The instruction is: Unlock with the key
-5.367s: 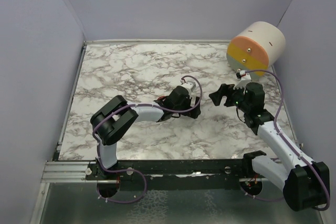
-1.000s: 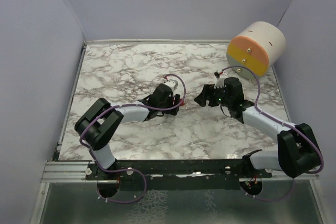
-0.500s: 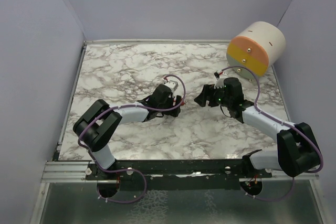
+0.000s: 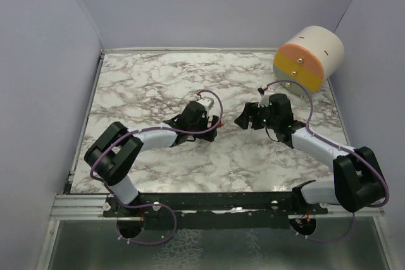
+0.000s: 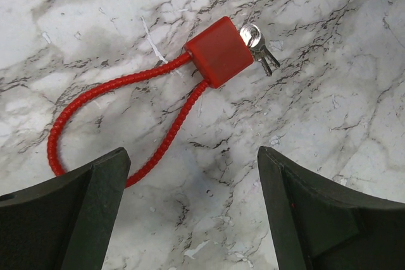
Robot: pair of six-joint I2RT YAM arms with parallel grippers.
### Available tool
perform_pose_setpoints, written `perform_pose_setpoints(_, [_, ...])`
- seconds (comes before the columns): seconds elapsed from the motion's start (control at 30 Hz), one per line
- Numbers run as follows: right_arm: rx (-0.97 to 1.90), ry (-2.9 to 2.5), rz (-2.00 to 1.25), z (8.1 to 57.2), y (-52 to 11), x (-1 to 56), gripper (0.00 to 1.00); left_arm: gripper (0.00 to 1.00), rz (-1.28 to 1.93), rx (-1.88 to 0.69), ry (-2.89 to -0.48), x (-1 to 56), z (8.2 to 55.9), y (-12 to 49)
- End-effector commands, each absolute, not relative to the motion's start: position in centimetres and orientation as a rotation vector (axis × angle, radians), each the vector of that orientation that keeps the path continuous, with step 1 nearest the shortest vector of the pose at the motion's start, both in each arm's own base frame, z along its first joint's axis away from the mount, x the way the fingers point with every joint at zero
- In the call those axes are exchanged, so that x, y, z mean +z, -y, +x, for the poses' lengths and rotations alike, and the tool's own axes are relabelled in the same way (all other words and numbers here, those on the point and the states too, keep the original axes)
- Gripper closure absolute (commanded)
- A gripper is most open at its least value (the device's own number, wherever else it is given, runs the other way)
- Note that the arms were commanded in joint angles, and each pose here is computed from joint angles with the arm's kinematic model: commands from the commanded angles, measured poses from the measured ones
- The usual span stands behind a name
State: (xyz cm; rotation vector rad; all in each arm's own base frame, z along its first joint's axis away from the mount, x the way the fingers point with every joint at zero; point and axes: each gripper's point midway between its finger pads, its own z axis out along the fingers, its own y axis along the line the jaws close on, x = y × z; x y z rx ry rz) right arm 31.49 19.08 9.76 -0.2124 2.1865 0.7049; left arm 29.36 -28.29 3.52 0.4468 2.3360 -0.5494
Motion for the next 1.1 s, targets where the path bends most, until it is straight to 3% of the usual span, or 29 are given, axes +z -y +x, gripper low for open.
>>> perform_pose_setpoints(0.0, [0.662, -2.171, -0.211, 32.0, -18.7, 10.0, 0.29, 0.12, 0.554, -0.52, -2.217, 7.1, 30.2, 28.2])
perform_pose_setpoints(0.2, [0.63, -2.173, -0.214, 32.1, -18.4, 9.8, 0.28, 0.08, 0.729, -0.439, -2.111, 9.2, 32.0, 28.9])
perform_pose_setpoints(0.4, [0.614, -2.162, -0.214, 32.0, -18.0, 10.2, 0.28, 0.1, 0.923, -0.335, -2.086, 7.1, 34.0, 29.5])
perform_pose_setpoints(0.47, [0.612, -2.159, -0.215, 31.9, -18.0, 10.3, 0.28, 0.15, 0.993, -0.341, -2.107, 5.8, 34.3, 29.9])
perform_pose_setpoints(1.07, [0.601, -2.158, -0.22, 31.9, -17.8, 10.2, 0.28, 0.18, 1.168, -0.449, -2.164, 1.9, 33.1, 31.5])
